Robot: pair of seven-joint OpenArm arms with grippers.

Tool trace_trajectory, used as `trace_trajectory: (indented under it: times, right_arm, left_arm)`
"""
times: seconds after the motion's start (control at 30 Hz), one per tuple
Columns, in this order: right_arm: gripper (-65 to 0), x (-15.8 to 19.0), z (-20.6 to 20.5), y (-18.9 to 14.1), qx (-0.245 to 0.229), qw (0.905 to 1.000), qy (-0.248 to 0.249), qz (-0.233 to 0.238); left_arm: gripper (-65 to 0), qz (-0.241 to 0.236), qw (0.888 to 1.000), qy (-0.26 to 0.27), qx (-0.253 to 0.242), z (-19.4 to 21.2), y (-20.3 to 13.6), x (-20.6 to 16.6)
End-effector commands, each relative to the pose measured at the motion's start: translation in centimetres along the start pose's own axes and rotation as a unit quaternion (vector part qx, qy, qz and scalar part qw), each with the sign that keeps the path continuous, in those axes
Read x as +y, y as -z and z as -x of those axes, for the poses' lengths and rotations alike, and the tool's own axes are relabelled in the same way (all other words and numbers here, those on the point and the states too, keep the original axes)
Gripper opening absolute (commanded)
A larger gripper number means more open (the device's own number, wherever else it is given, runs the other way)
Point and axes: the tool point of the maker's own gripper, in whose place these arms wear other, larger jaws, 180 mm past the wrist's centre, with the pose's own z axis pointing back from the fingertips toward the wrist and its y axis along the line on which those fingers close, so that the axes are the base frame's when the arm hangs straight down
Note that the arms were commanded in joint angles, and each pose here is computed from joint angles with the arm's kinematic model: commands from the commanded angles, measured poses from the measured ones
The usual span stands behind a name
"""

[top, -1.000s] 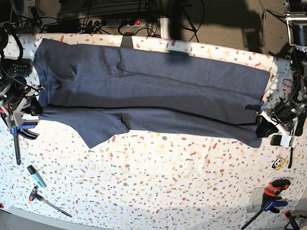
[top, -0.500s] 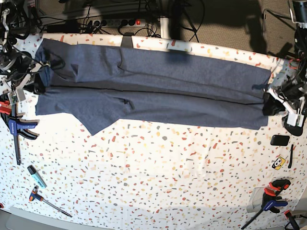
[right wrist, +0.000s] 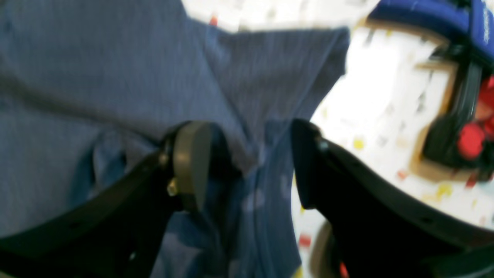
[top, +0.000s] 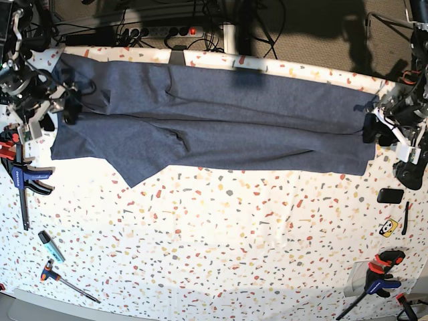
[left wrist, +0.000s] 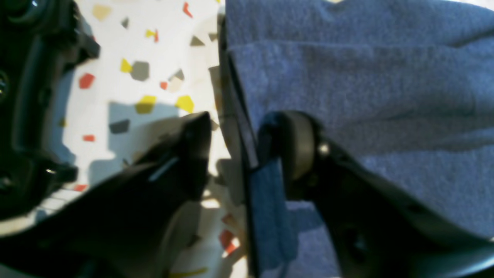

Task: Fold the T-shirt properly
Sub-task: 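Release the hem and raise the right gripper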

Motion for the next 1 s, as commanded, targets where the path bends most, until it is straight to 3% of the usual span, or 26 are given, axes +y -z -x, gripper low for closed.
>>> trace_trajectory:
  times: [0.0,0.17,0.4,0.73,0.97]
  right_arm:
    - [-30.5,-0.9,-3.0,-0.3,-0.045,0.9990,0.001,0.006]
    - [-30.5,-0.9,-7.6,0.9,-0.084,0.9961,0.026,-0.010]
    - [-30.5,3.6,-12.1,5.4,-0.067,0.9954,0.004,-0.068]
    - [-30.5,4.3,-12.3,13.2,0.032,0.9973,-0.018,-0.064]
    - [-30.5,5.0,-12.1,15.7,0.088,0.9928,-0.011,-0.081]
  left_arm:
    - [-33.8,-0.004,0.999,0.017,-0.038,-2.9,-0.8,0.8]
    - [-33.8,-0.020,0.997,0.026,-0.065,-5.6,-2.0,1.7]
    - [-33.8,-0.013,0.994,0.022,-0.102,-7.2,-1.9,0.3]
    - [-33.8,-0.003,0.994,0.005,-0.109,-6.8,-1.3,-0.8]
    - [-33.8,-0.003,0.994,0.005,-0.109,-6.8,-1.3,-0.8]
